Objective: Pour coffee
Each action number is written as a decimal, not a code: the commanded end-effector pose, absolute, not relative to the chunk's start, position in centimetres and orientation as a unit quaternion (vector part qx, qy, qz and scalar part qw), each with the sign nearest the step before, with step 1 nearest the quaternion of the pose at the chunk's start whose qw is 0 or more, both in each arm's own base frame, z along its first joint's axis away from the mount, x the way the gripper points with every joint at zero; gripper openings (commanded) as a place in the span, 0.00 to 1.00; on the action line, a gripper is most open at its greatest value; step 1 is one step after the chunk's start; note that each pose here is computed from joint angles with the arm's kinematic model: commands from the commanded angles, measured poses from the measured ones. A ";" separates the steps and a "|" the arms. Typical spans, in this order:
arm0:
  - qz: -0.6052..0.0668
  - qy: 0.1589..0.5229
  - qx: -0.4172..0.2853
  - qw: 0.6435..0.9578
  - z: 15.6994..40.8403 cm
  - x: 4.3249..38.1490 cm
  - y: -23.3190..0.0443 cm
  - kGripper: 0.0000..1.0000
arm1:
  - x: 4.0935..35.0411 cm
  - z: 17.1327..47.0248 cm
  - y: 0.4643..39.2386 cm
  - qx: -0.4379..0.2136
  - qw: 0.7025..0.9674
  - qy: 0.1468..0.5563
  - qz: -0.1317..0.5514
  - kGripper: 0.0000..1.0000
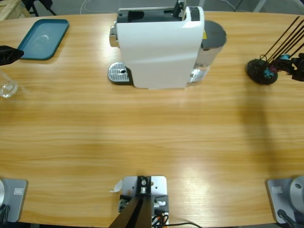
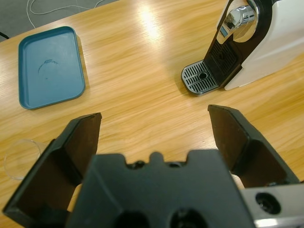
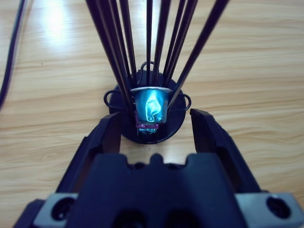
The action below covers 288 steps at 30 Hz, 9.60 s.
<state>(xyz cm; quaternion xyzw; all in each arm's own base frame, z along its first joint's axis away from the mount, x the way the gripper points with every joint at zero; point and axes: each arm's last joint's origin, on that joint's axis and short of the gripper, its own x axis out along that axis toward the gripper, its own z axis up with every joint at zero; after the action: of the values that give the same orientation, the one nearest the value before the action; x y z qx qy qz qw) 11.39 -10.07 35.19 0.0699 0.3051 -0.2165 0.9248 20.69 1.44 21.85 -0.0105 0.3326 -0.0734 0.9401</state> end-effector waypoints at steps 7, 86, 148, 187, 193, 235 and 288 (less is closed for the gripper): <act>-0.205 0.330 0.086 0.917 33.6 11.7 -10.5 0.97 | 21.1 20.3 1.2 -0.024 0.930 0.360 -0.076 0.34; -0.224 0.335 0.103 0.909 32.1 11.2 -10.4 0.97 | 16.7 39.3 20.3 -0.228 0.826 0.198 0.476 0.09; -0.219 0.342 0.100 0.908 29.8 10.4 -9.5 0.97 | 29.3 32.3 30.1 -0.319 0.801 0.236 0.448 0.09; -0.220 0.332 0.088 0.913 30.1 10.4 -9.4 0.97 | 21.8 39.3 28.5 -0.200 0.840 0.219 0.455 0.00; -0.225 0.330 0.081 0.913 30.2 10.0 -9.1 0.97 | 17.5 37.8 24.2 -0.099 0.893 0.288 0.332 0.00; -0.227 0.349 0.089 0.905 30.2 9.4 -8.6 0.97 | 24.0 31.3 36.6 0.080 0.916 0.332 0.211 0.00; 0.076 0.416 -0.020 0.906 31.3 11.3 -4.3 0.97 | 17.2 41.3 25.7 -0.115 0.872 0.348 0.324 1.00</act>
<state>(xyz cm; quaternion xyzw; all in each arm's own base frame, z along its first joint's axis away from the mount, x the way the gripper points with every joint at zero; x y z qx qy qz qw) 10.75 -6.06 31.93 0.0079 0.3700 -0.0275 0.9286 19.89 27.52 42.13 -0.0933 0.3122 0.2975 0.8974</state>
